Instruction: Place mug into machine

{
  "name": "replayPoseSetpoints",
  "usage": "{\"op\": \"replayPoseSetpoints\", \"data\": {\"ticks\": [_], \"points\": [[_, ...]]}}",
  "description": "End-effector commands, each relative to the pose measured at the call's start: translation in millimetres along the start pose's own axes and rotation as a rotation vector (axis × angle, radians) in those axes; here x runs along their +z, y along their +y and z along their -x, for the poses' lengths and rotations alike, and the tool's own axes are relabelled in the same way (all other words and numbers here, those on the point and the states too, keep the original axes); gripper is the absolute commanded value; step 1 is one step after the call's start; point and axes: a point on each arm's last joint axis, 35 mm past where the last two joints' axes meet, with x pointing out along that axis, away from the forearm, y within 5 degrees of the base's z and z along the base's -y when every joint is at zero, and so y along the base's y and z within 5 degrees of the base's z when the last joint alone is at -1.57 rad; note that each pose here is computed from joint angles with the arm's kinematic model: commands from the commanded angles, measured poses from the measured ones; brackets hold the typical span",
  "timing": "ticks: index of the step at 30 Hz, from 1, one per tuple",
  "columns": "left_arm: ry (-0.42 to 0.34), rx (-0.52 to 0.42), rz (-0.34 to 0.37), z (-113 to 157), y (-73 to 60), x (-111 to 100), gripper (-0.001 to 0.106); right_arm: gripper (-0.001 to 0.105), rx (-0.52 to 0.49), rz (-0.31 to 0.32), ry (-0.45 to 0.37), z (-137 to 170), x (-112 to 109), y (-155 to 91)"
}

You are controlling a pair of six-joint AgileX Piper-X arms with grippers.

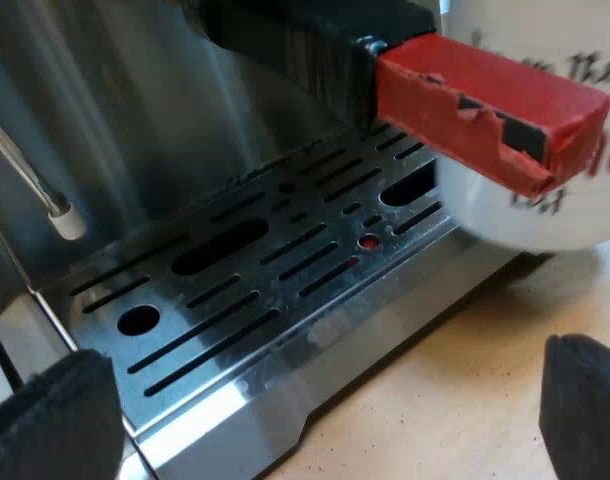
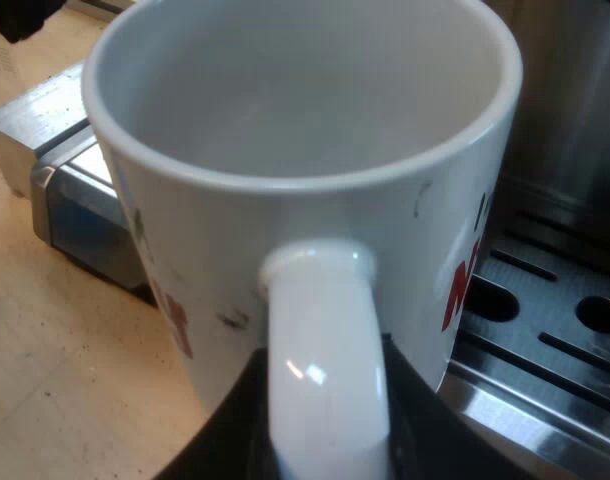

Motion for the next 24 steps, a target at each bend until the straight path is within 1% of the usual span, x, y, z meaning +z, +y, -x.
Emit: {"op": "replayPoseSetpoints", "data": {"ticks": [1, 4, 6, 9, 12, 17, 20, 21, 24], "points": [[-0.031, 0.004, 0.006, 0.1, -0.6, 3.3, 0.085, 0.000, -0.025, -0.028, -0.071, -7.5, 11.8, -1.0], [-0.031, 0.004, 0.006, 0.1, -0.6, 3.3, 0.085, 0.000, -0.036, -0.032, -0.079, -18.0, 9.5, 2.8], [-0.036, 0.003, 0.006, 0.1, -0.7, 3.9, 0.085, 0.000, -0.063, -0.032, -0.070, -26.7, 7.2, 5.4], [-0.036, 0.003, 0.006, 0.1, -0.7, 3.9, 0.085, 0.000, -0.070, -0.033, -0.063, -34.1, 6.7, 7.5], [-0.036, 0.003, 0.006, 0.1, -0.7, 3.9, 0.085, 0.000, -0.088, -0.048, -0.031, -51.2, 7.5, 5.3], [-0.036, 0.003, 0.006, 0.1, -0.7, 3.9, 0.085, 0.000, -0.106, -0.076, -0.014, -66.5, 9.6, 0.3], [-0.036, 0.003, 0.006, 0.1, -0.7, 3.9, 0.085, 0.000, -0.105, -0.075, -0.011, -68.7, 9.9, 0.5], [-0.036, 0.003, 0.006, 0.1, -0.7, 3.9, 0.085, 0.000, -0.115, -0.082, -0.016, -82.5, 9.4, 1.4], [-0.036, 0.003, 0.006, 0.1, -0.7, 3.9, 0.085, 0.000, -0.118, -0.086, -0.030, -89.2, 9.6, 3.2]]}}
